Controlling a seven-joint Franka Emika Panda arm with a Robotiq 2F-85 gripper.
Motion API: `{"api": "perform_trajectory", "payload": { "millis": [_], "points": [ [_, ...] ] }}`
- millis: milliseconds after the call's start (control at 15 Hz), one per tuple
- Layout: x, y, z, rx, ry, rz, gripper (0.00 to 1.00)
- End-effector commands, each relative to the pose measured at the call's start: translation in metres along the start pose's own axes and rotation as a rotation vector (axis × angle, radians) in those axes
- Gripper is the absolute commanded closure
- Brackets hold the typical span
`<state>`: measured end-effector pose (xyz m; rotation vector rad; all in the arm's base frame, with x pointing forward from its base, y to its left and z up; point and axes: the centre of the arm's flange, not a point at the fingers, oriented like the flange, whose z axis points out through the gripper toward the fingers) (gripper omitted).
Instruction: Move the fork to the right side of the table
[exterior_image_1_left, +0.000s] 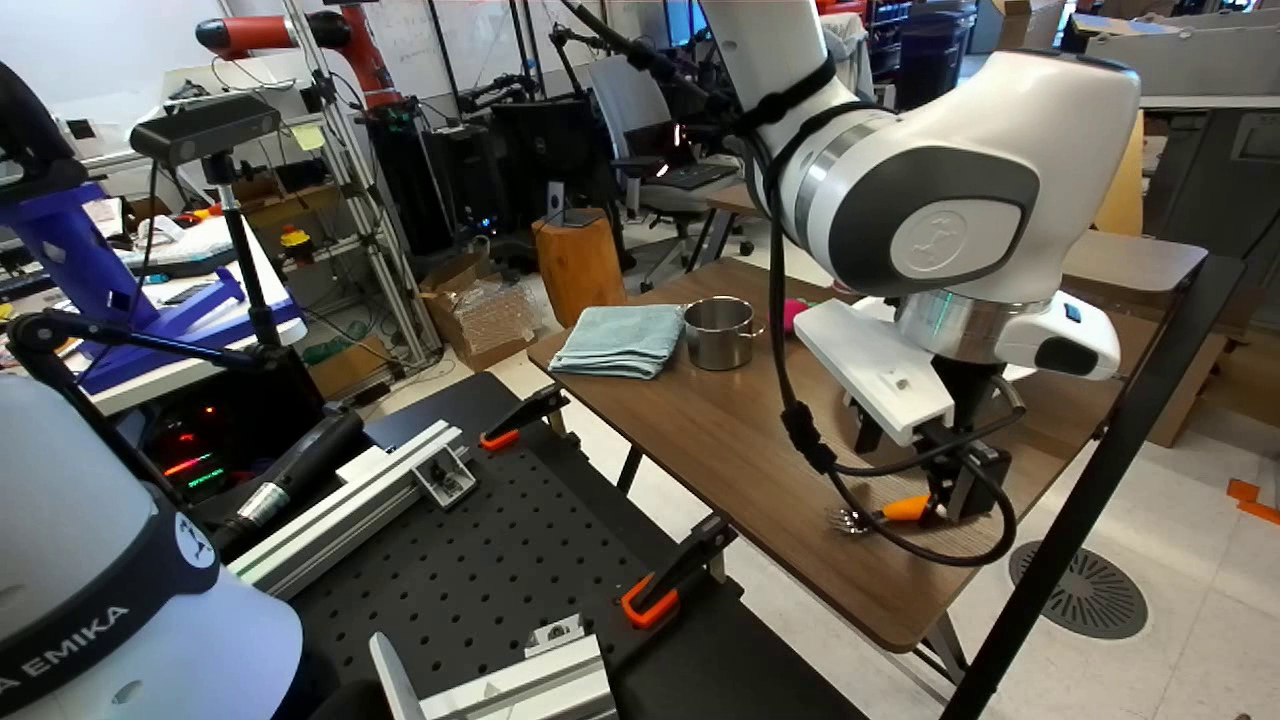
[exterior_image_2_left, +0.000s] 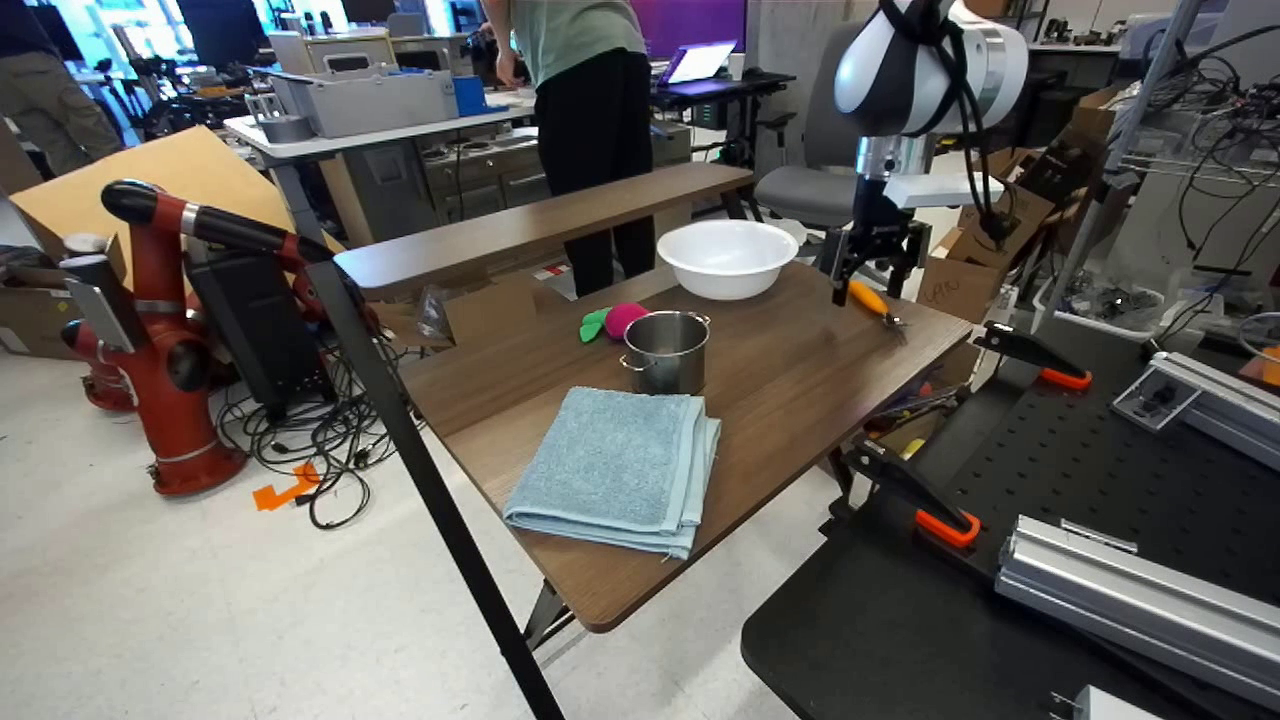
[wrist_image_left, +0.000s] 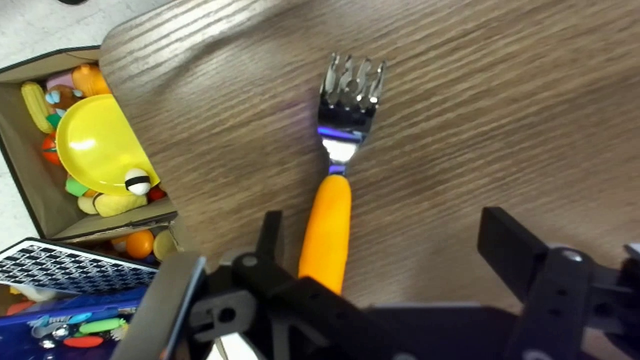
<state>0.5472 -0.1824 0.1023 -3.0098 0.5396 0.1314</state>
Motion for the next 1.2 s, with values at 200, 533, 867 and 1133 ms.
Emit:
{"api": "perform_trajectory", "payload": {
  "millis": [200, 533, 867, 1133],
  "points": [
    [-0.031, -0.015, -0.062, 0.043, -0.011, -0.007, 0.0],
    [-0.032, -0.025, -0.086, 0.024, 0.017, -0.032, 0.0],
    [-0.04, -0.024, -0.083, 0.024, 0.005, -0.031, 0.0],
    [-0.04, -0.024, -0.083, 0.023, 0.005, -0.031, 0.0]
  ]
}}
